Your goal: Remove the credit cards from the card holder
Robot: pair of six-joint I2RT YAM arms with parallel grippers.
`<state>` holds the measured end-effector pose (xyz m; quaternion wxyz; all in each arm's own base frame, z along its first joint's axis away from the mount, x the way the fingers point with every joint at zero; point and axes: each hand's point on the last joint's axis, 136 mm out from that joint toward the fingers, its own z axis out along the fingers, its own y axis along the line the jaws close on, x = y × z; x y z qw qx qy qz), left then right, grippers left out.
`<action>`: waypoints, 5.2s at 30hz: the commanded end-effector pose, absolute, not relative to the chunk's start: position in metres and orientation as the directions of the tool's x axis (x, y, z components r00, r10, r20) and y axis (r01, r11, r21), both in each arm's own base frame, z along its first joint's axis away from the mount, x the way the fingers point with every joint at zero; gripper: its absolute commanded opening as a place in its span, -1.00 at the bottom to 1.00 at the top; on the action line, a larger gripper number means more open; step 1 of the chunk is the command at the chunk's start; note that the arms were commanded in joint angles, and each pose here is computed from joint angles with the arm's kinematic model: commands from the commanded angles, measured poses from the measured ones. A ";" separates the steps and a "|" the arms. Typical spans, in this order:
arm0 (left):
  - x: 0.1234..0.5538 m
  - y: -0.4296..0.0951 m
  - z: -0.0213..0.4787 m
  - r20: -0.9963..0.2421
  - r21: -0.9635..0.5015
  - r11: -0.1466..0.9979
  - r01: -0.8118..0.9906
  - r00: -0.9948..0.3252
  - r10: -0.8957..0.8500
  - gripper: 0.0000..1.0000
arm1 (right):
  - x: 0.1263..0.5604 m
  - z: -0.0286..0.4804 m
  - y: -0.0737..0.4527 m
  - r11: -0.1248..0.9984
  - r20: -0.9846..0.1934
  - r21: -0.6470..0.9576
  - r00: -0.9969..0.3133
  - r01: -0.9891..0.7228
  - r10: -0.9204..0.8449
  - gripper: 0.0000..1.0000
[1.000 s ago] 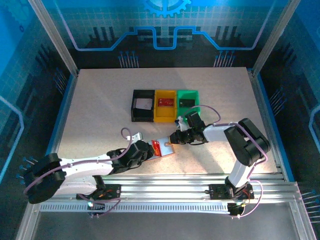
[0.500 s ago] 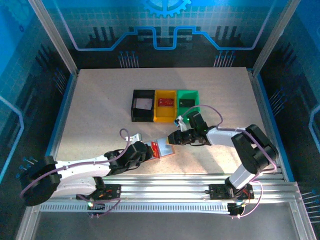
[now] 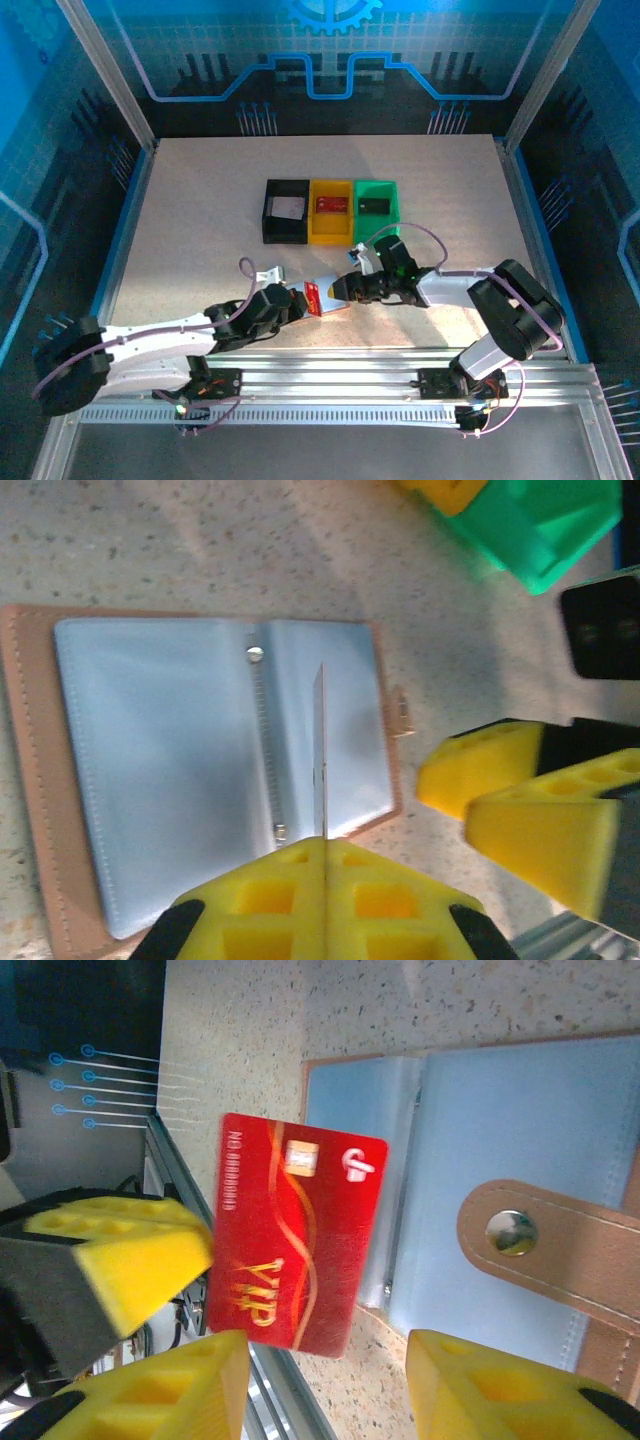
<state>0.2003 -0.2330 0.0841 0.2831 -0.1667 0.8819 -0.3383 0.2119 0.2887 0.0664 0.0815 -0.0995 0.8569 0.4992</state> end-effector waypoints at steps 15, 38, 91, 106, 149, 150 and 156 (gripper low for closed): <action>0.199 -0.242 0.129 -0.451 -0.764 0.644 0.037 -0.744 -0.492 -1.00 | 0.216 0.101 0.301 0.286 -0.398 0.877 -0.917 -0.386 -0.017 0.04; 0.201 -0.247 0.138 -0.460 -0.777 0.626 0.056 -0.731 -0.505 -1.00 | 0.201 0.115 0.316 0.188 -0.443 0.879 -0.896 -0.439 -0.021 -0.02; 0.197 -0.229 0.121 -0.461 -0.757 0.654 0.010 -0.718 -0.522 -1.00 | 0.188 0.153 0.312 0.071 -0.509 0.859 -0.860 -0.507 0.016 -0.88; 0.189 -0.220 0.079 -0.408 -0.594 0.792 -0.143 -0.795 -0.449 -0.52 | 0.177 0.057 0.272 0.693 -0.363 0.645 -0.927 -0.321 -0.093 -0.15; 0.184 -0.251 -0.023 -0.071 -0.445 0.840 -0.310 -0.923 -0.379 -0.37 | 0.196 0.025 0.240 0.755 -0.329 0.656 -0.890 0.026 0.316 -0.27; 0.184 -0.252 -0.024 -0.067 -0.443 0.841 -0.312 -0.923 -0.378 -0.37 | 0.196 0.025 0.240 0.753 -0.324 0.657 -0.891 0.028 0.317 -0.27; 0.182 -0.251 -0.026 -0.053 -0.431 0.843 -0.322 -0.924 -0.380 -0.39 | 0.197 0.015 0.226 0.733 -0.264 0.672 -0.890 0.107 0.372 -0.24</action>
